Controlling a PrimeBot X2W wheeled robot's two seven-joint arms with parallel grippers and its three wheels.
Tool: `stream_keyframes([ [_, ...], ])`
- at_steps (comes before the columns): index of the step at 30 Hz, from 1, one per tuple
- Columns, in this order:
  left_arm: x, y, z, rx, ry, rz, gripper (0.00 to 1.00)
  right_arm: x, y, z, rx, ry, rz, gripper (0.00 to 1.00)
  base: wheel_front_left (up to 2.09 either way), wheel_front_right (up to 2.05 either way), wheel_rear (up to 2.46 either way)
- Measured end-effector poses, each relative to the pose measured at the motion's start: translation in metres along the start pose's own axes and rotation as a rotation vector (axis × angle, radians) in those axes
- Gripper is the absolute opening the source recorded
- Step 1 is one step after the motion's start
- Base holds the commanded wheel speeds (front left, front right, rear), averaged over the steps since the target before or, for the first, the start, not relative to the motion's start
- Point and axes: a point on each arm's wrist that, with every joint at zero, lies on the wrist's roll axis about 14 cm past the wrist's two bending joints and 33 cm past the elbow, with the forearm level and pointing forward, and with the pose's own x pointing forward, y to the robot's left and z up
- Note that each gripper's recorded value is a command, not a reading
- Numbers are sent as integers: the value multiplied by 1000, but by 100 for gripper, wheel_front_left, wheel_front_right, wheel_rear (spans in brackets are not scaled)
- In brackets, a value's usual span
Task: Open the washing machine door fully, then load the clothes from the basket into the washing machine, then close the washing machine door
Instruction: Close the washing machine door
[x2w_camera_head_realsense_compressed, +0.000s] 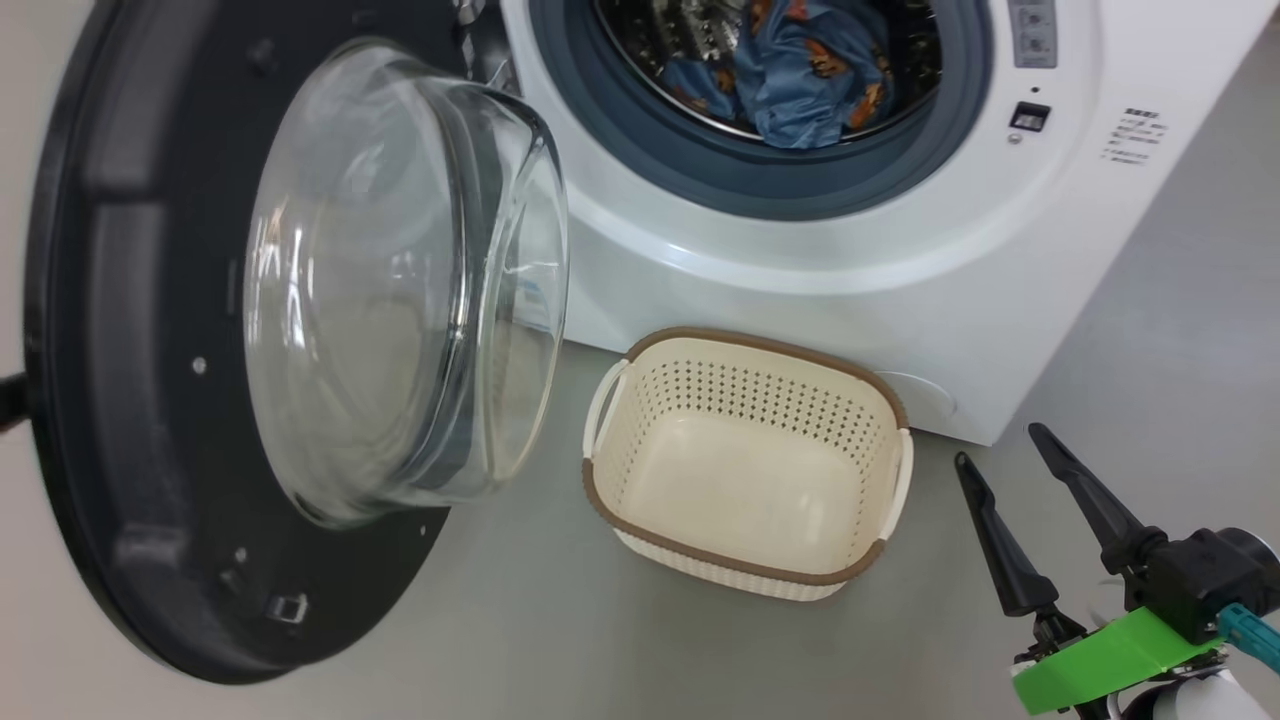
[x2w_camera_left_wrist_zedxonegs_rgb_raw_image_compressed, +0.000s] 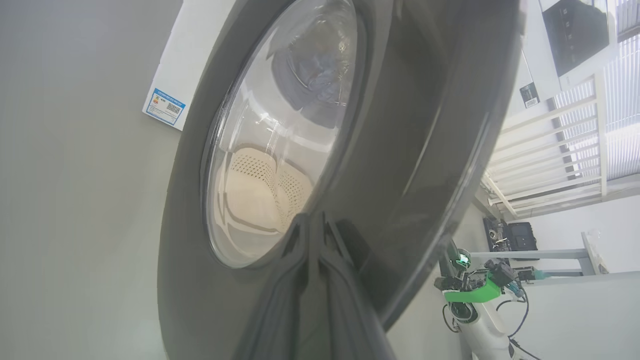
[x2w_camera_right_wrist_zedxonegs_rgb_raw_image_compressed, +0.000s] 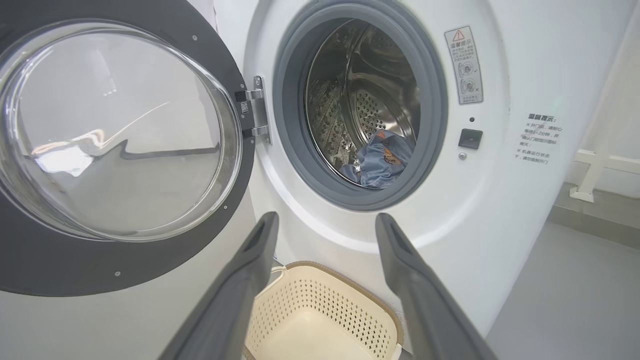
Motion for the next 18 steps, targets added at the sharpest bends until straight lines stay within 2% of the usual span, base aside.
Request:
stream_keyframes([
  [18, 61, -55, -28, 142, 173, -165, 0, -42, -35, 13, -5, -25, -172, 100, 0, 0, 0],
])
